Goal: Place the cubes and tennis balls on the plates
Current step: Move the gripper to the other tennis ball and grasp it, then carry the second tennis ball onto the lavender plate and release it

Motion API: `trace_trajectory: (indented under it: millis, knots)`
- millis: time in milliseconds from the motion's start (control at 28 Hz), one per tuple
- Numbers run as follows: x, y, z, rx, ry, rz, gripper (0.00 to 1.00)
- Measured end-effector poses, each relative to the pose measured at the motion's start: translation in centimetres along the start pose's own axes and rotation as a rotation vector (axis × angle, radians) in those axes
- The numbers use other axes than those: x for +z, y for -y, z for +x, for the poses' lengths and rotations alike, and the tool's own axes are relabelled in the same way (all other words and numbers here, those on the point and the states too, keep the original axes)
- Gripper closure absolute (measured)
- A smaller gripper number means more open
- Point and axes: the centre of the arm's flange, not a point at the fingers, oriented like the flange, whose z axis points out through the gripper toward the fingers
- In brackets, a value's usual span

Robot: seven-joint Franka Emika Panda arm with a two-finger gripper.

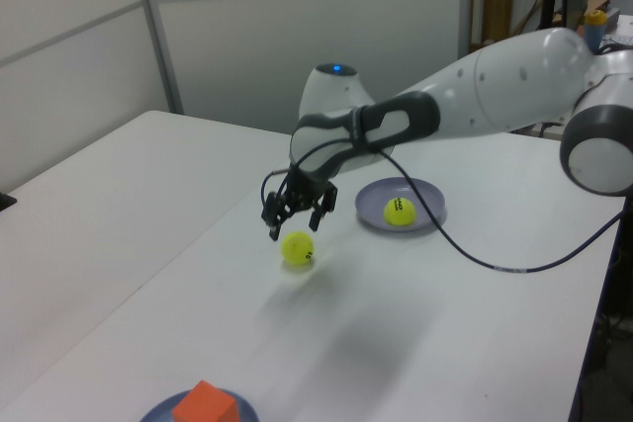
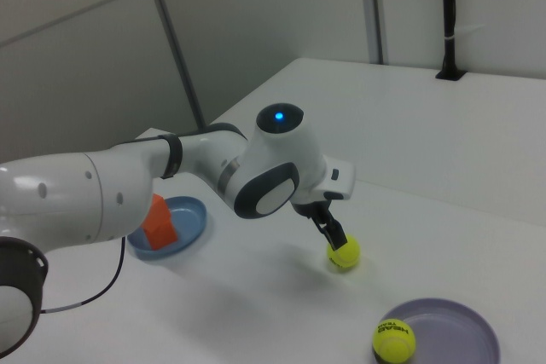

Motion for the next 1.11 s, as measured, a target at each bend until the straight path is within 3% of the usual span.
trace_trajectory:
  millis: [536,929,1107]
  knots:
    - [0.6,-0.2,0.6,0.001,-0.008,-0.006,0.00]
    - [5.8,-1.5,0.2,0.006,-0.012,-0.046,0.00]
    - [6.0,-1.5,0.2,0.005,-0.011,-0.047,0.07]
